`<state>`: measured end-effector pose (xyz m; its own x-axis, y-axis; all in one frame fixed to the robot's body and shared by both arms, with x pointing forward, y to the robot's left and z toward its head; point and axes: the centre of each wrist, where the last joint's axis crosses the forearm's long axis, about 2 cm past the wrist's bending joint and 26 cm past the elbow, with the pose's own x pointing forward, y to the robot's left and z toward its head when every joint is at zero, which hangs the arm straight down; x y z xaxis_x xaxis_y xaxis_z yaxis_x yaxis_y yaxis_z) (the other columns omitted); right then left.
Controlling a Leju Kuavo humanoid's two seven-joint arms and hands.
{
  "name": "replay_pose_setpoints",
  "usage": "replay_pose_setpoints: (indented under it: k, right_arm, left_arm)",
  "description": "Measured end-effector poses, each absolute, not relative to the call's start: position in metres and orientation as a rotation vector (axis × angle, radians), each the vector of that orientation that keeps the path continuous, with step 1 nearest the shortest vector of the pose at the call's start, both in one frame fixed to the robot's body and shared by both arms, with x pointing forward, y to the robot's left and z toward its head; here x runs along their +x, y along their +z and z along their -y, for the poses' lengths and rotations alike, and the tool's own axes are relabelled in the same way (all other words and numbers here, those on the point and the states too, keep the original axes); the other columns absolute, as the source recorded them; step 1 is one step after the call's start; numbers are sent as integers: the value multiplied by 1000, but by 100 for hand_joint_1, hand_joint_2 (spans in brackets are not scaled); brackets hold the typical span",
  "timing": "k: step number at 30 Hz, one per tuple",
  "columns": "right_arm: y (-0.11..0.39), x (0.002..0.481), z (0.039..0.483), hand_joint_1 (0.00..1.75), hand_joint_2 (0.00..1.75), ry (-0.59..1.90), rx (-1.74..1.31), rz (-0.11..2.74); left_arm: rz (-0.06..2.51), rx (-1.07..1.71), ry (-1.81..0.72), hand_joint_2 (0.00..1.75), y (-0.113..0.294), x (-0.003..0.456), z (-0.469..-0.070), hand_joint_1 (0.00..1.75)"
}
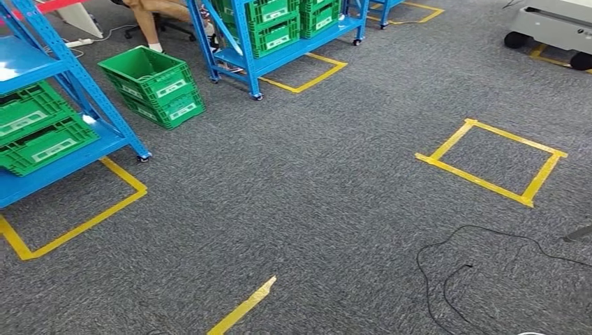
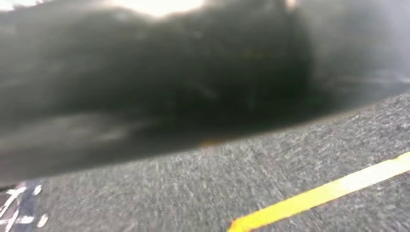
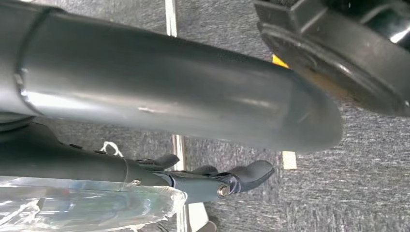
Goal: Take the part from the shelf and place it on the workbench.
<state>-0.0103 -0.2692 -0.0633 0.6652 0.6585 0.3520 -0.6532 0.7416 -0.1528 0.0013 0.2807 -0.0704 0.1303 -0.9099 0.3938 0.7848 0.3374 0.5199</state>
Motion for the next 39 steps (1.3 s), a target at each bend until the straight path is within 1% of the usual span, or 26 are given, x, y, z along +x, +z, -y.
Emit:
replay_pose_setpoints:
  k: [3,9,11,21,39]
  right_arm:
    - [-63,-12,269,0,0,693,-4,398]
    - [-57,-28,263,0,0,449,5,347]
    - [-53,-29,260,0,0,419,9,345]
    - [-44,-33,258,0,0,416,1,352]
    - [-41,-34,258,0,0,398,-18,364]
  left_arm:
    - [703,241,-1111,0,-70,-1,-278,0]
    - [587,288,-684,0,-61,-12,-272,0]
    - [577,280,-612,0,-57,-13,-271,0]
    - [565,235,-513,0,-47,-21,-263,0]
    - [567,225,-485,0,-45,-21,-260,0]
